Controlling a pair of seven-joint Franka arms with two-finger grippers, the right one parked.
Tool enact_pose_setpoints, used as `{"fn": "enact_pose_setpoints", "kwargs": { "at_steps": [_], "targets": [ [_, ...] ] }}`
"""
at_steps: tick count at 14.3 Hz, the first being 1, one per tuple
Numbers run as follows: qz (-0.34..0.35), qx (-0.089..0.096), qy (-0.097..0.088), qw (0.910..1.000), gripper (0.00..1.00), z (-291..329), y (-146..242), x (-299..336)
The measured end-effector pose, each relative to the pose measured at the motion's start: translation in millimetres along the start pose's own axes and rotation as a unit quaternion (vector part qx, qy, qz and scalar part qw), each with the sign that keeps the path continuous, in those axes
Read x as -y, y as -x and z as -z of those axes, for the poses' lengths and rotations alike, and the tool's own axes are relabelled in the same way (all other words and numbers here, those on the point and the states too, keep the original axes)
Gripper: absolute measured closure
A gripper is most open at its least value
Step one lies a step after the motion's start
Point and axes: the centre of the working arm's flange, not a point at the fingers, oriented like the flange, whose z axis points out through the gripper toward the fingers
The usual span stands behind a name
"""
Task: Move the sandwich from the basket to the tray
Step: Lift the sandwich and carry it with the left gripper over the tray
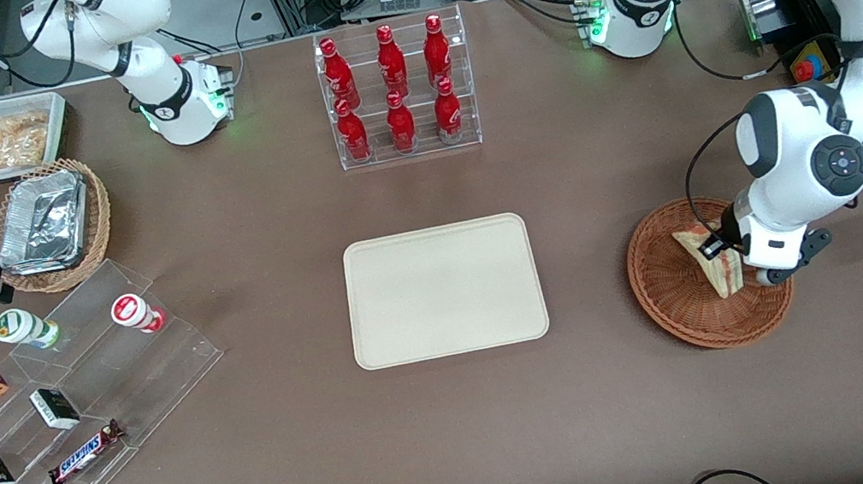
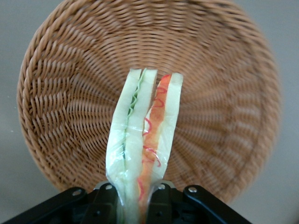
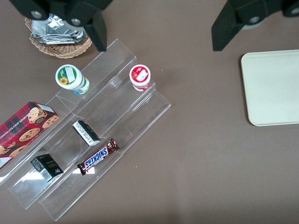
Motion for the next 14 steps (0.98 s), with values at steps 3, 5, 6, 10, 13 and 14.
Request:
{"fn": "enact_pose_setpoints", "kwargs": {
  "at_steps": [3,5,6,10,13,14],
  "targets": [
    [-0.096,0.0,-0.004,0.9954,0.85,33,20,-61],
    [-0.131,0.009,-0.013,0.9913,0.85,39,44,-110],
    [-0.138,0.012,-0.016,0.9902,0.85,40,54,-134],
    [-0.149,0.015,-0.021,0.9884,0.85,16,94,-226],
    [-0.143,0.018,-0.028,0.9891,0.85,-16,140,-290],
    [-0.137,0.018,-0.03,0.9899,0.85,-25,155,-309]
  ]
}}
